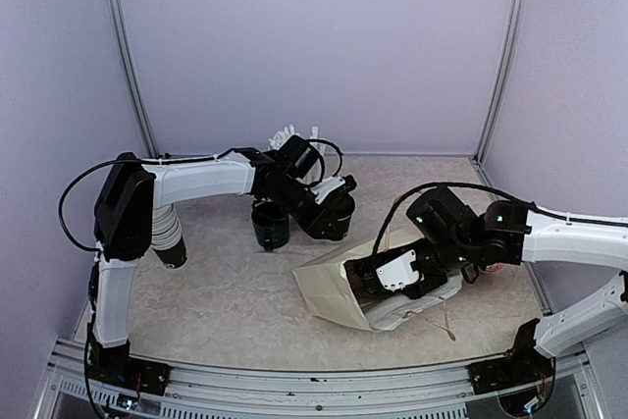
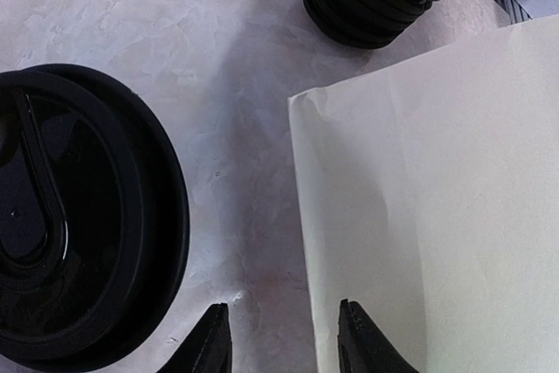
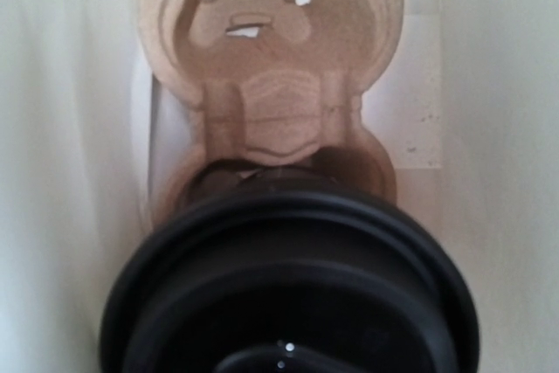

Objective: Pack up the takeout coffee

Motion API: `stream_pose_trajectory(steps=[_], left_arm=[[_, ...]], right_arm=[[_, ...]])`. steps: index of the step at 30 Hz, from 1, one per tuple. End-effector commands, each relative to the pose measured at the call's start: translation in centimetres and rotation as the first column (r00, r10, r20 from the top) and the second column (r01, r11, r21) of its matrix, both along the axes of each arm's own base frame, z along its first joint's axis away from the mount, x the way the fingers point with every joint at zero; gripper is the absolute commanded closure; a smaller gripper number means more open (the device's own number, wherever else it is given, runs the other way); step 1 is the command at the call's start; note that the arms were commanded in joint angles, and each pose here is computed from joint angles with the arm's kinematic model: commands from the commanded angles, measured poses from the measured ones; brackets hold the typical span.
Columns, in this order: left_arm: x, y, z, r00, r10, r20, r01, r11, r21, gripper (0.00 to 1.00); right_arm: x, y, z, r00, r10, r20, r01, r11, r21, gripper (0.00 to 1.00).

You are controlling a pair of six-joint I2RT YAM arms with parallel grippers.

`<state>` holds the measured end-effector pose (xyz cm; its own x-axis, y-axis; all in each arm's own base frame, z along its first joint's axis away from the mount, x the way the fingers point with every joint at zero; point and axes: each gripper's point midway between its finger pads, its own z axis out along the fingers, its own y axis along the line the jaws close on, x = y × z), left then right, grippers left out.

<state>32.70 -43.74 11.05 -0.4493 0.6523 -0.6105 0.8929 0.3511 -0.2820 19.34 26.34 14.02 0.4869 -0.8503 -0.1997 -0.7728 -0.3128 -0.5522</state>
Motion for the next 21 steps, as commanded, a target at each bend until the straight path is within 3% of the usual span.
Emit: stream_pose_trajectory(steps=[1, 5, 12, 21], left_arm=[[-0.1, -0.2, 0.1, 1.000, -0.010, -0.022, 0.010, 1.000, -0.023, 0.58], [-0.4, -0.2, -0.1, 0.999, -0.018, -0.039, 0.017, 1.000, -0.020, 0.58], [-0.6, -0.1, -0.6, 0.999, -0.023, -0.045, 0.022, 1.000, -0.013, 0.58], [-0.8, 0.3, -1.7, 0.998, -0.016, -0.061, 0.017, 1.000, 0.011, 0.57]], right_arm=[[-3.2, -2.1, -3.9, 0.982, 0.007, -0.190, -0.030, 0.993, -0.116, 0.46], [-2.9, -2.3, -4.6, 0.983, -0.004, -0.184, -0.023, 0.990, -0.141, 0.46], [0.9, -1.1, -3.1, 0.998, -0.067, 0.015, 0.068, 0.996, -0.053, 0.46], [1.5, -0.9, -3.1, 0.996, -0.066, 0.064, 0.068, 0.997, -0.025, 0.46]])
